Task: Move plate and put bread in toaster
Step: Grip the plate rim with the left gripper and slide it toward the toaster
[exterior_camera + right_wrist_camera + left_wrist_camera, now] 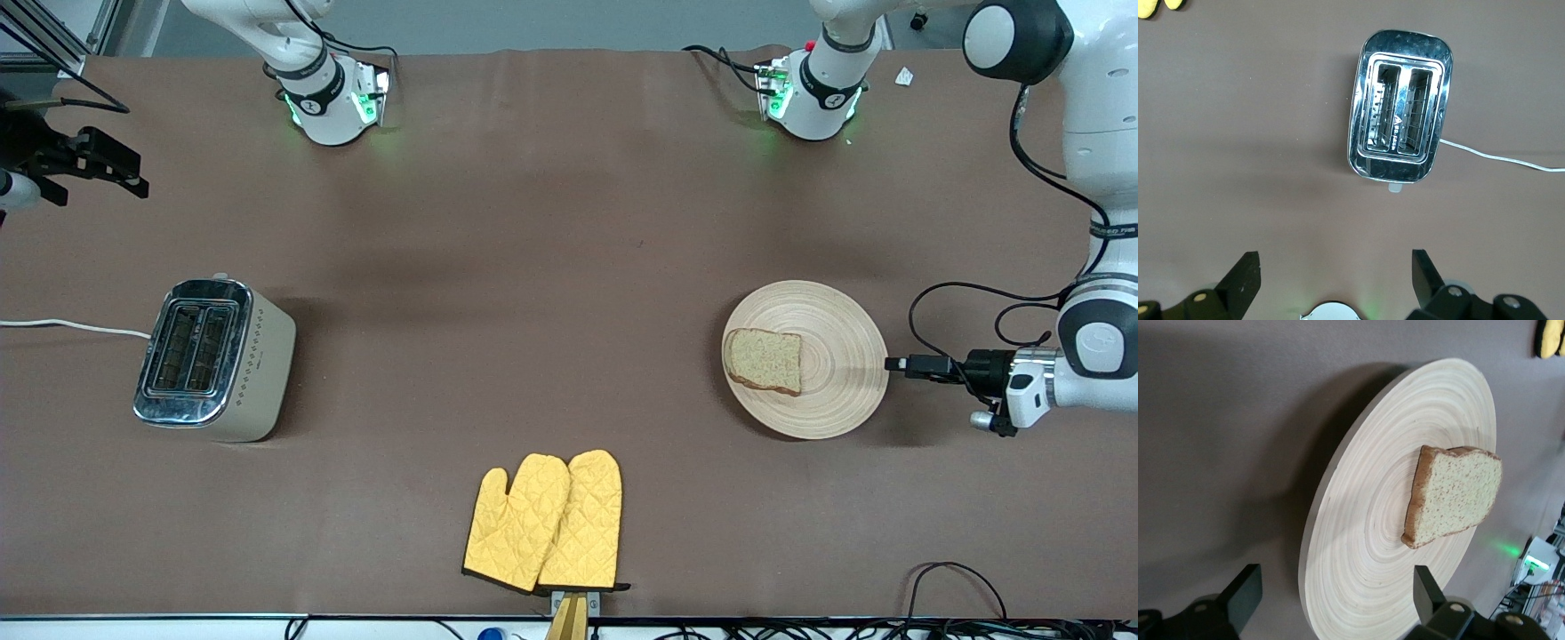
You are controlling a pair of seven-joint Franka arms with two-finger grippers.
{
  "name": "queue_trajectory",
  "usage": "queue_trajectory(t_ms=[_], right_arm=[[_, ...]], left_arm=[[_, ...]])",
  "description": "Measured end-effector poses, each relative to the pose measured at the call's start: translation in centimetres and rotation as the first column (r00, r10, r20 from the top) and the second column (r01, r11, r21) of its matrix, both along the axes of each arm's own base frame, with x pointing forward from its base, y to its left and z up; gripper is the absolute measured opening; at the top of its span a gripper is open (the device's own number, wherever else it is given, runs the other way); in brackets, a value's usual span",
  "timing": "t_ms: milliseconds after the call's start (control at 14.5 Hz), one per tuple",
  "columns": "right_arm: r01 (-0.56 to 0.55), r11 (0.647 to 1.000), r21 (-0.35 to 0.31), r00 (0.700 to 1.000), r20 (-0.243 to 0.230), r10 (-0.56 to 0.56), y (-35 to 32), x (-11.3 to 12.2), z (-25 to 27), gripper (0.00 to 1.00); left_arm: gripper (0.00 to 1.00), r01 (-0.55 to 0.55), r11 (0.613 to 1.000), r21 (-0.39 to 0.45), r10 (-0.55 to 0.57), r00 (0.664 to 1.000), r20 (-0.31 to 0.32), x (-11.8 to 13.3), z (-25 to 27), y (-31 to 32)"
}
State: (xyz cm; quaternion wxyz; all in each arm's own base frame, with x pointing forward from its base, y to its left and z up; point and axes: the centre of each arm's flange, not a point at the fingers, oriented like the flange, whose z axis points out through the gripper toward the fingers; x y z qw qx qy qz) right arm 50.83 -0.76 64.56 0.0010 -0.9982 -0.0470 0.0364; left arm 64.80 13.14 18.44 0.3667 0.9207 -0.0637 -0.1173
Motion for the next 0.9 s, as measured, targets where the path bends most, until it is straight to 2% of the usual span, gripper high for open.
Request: queue_trajectory(t_ms=[276,345,552,897], right_arm=[[0.001,1.0,0.0,1.0,0.0,-0.001,-0.1,0.0,0.0,1.0],[0.001,1.0,0.0,1.0,0.0,-0.001,-0.1,0.0,0.0,1.0],[0.001,1.0,0.0,1.0,0.0,-0.001,0.0,0.0,0.0,1.0],[0.002,1.0,0.001,1.0,0.001,-0.002,-0.1,0.0,0.0,1.0]], left_arm=[[0.99,0.007,0.998,-0.055,-0.006,1.0,0.023,-0.1,-3.0,-0.9],[0.96,0.011,0.998,-0.066,-0.01,1.0,0.027,-0.1,-3.5,-1.0],[0.63,0.038,0.996,-0.085,-0.033,0.998,0.058,-0.2,-3.9,-1.0],[0.15,0.047,0.994,-0.102,-0.039,0.996,0.076,0.0,-3.6,-1.1]])
